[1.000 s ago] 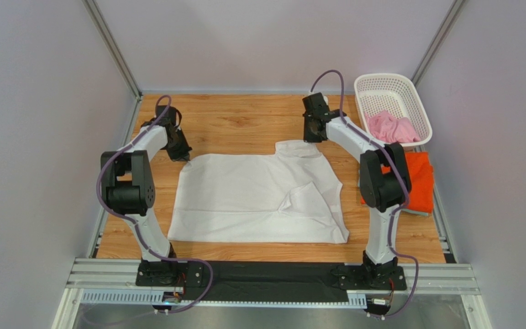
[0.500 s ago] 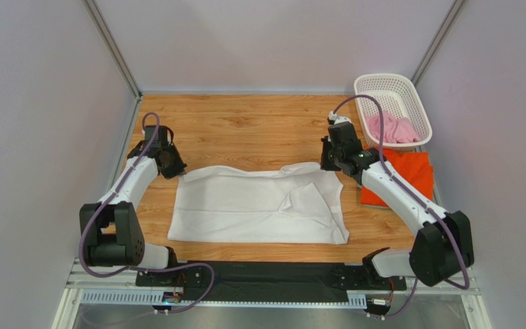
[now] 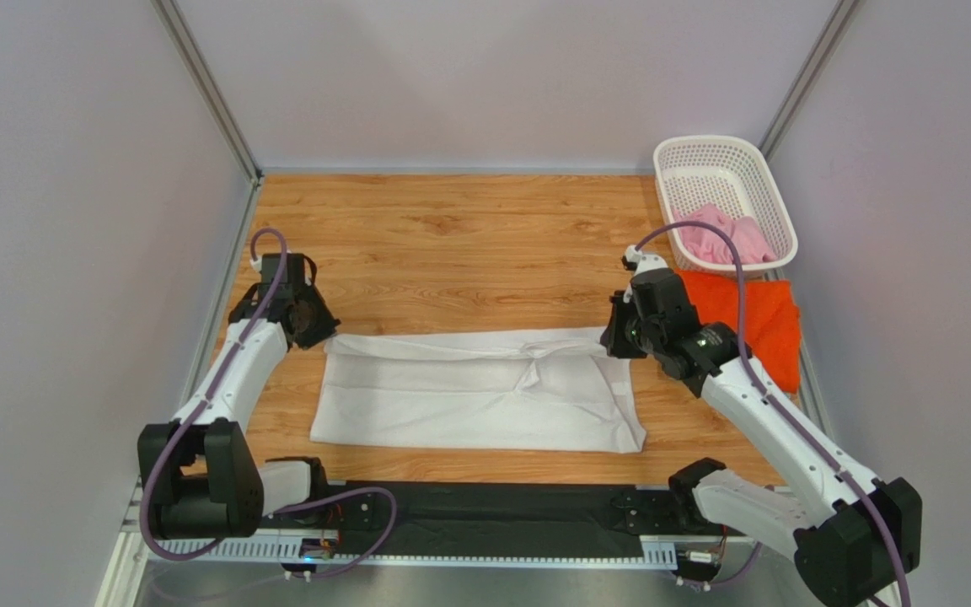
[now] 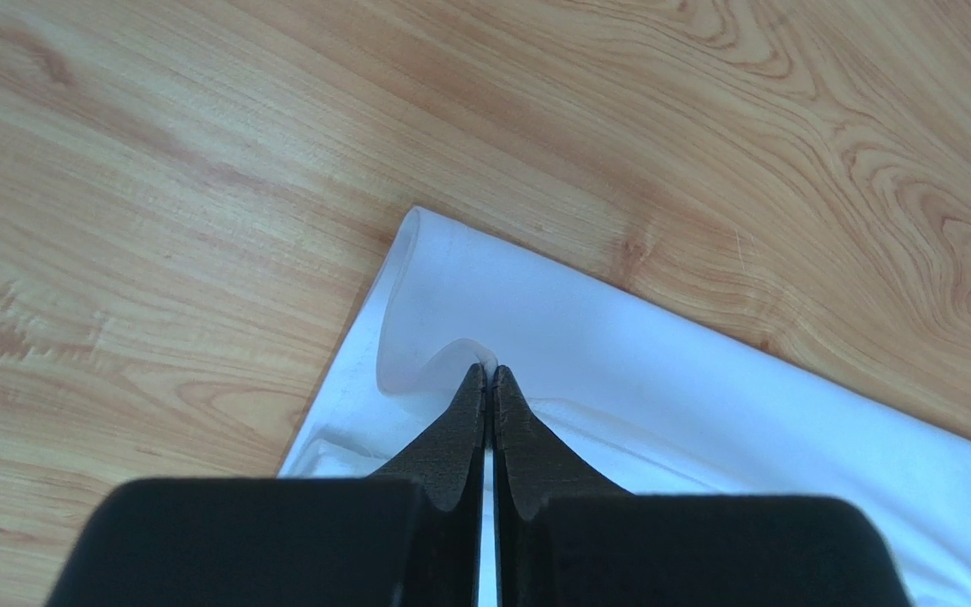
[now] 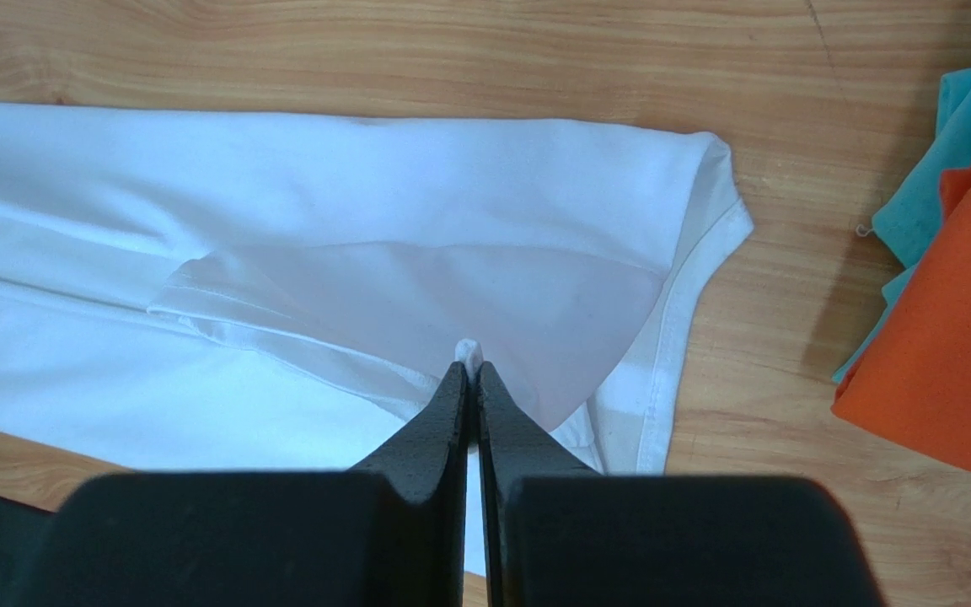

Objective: Fold and stack the t-shirts
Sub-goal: Fold the tshirt

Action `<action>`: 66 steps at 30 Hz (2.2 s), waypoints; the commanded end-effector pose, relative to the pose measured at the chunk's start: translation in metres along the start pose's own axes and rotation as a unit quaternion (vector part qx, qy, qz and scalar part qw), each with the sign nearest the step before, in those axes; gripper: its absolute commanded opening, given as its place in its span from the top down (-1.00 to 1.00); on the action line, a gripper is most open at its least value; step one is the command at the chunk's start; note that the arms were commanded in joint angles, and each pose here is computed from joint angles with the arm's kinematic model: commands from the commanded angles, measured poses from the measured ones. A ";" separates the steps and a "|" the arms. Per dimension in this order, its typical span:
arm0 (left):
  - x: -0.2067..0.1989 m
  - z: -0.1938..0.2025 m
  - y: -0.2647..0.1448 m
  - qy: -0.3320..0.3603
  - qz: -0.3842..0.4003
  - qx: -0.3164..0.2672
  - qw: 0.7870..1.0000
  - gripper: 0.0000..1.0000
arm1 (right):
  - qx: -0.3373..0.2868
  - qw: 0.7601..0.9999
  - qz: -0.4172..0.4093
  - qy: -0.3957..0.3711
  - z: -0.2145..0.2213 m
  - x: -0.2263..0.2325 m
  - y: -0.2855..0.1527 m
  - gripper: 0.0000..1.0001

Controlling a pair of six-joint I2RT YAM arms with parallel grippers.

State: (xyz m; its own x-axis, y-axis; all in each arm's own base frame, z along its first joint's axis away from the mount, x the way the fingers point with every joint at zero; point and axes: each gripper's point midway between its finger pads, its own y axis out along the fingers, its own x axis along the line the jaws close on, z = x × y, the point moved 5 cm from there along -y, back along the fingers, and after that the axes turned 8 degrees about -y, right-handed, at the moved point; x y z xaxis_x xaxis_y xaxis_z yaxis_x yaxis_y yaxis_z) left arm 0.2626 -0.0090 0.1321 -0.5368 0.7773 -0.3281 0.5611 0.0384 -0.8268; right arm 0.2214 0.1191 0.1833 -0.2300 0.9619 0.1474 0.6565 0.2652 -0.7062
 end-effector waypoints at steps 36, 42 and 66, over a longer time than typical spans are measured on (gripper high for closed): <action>0.022 0.017 -0.033 -0.074 -0.020 -0.043 0.996 -0.89 | 0.116 0.989 -0.075 0.059 0.103 0.021 -0.007 -0.40; 0.000 0.012 -0.059 -0.072 0.052 -0.040 0.995 -0.99 | 0.068 0.989 -0.115 0.057 0.071 0.034 -0.026 -1.00; -0.021 0.101 0.017 0.022 0.100 0.163 0.981 -0.99 | 0.158 0.976 -0.021 0.152 0.101 0.020 0.061 -1.00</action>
State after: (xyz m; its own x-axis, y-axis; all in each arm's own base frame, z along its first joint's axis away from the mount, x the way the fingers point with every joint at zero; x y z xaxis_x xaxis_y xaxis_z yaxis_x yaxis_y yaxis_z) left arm 0.2188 -0.0836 0.0827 -0.4388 0.7718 -0.4602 0.4064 -0.2863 -0.8677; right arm 0.1605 0.1491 0.0755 -0.0149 0.9290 0.3697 0.3226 0.3544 -0.8777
